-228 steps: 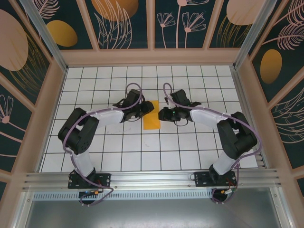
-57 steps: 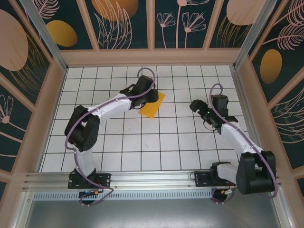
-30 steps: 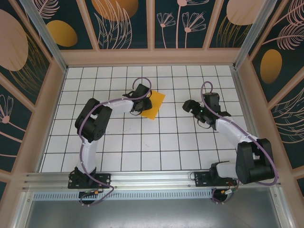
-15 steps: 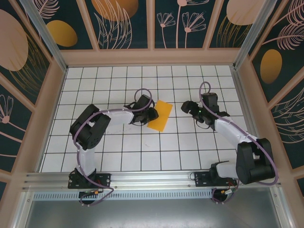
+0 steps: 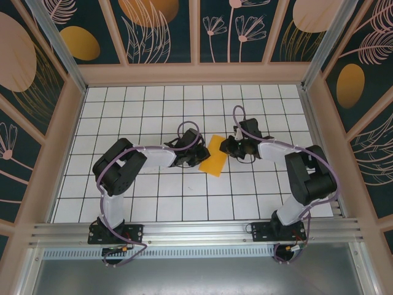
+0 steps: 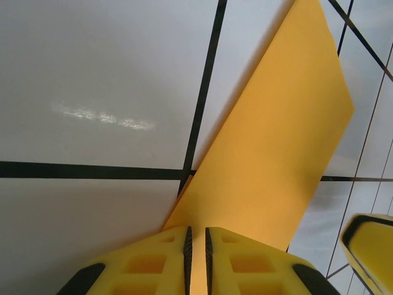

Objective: Fold a paper plane with a square sheet of paper (pick it up from the middle)

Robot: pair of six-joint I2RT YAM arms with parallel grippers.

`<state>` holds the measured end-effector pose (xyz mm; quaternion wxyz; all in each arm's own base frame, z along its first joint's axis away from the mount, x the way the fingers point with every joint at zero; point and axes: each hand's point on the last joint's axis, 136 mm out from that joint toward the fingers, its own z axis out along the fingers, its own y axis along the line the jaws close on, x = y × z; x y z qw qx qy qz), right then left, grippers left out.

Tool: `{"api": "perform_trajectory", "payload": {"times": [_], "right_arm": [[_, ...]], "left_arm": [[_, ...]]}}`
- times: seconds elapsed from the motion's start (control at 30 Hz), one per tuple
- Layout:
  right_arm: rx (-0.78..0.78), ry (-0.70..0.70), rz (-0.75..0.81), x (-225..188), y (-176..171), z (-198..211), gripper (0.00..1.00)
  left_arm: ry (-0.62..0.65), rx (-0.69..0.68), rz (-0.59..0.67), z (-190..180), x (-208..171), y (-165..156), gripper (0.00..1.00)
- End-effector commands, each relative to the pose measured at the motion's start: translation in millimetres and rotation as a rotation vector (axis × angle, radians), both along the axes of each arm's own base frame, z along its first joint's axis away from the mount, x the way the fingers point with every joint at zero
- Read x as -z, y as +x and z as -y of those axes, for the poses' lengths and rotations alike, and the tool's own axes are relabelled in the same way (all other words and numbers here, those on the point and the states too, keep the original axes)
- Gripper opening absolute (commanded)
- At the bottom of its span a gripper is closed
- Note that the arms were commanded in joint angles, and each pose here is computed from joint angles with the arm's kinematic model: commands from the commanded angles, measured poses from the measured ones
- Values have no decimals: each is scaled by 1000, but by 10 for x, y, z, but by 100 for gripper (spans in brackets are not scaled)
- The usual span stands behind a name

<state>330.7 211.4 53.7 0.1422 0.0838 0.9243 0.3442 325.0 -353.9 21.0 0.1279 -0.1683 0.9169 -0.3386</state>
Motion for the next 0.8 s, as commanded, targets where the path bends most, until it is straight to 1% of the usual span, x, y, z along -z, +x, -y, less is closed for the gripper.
{"api": "perform_trajectory", "payload": {"times": [0.0,0.1,0.23,0.37,0.47,0.6,0.77], "right_arm": [[-47,32,9,-21,52,-103,15],[-72,23,-16,102,15,-108,13],[-85,-1,-42,267,-22,-50,12],[-92,-21,-63,429,-48,48,12],[-116,-38,-68,520,-47,91,12],[-165,-60,-41,547,11,105,12],[-212,-62,-4,475,120,65,12]], "left_arm": [[-39,14,31,46,-146,28,18],[-46,35,59,63,-246,41,20],[-36,65,90,31,-269,11,23],[-47,123,119,50,-303,-50,25],[-25,167,142,33,-319,-83,26],[12,212,157,8,-288,-108,25],[40,245,136,-1,-162,-145,23]]}}
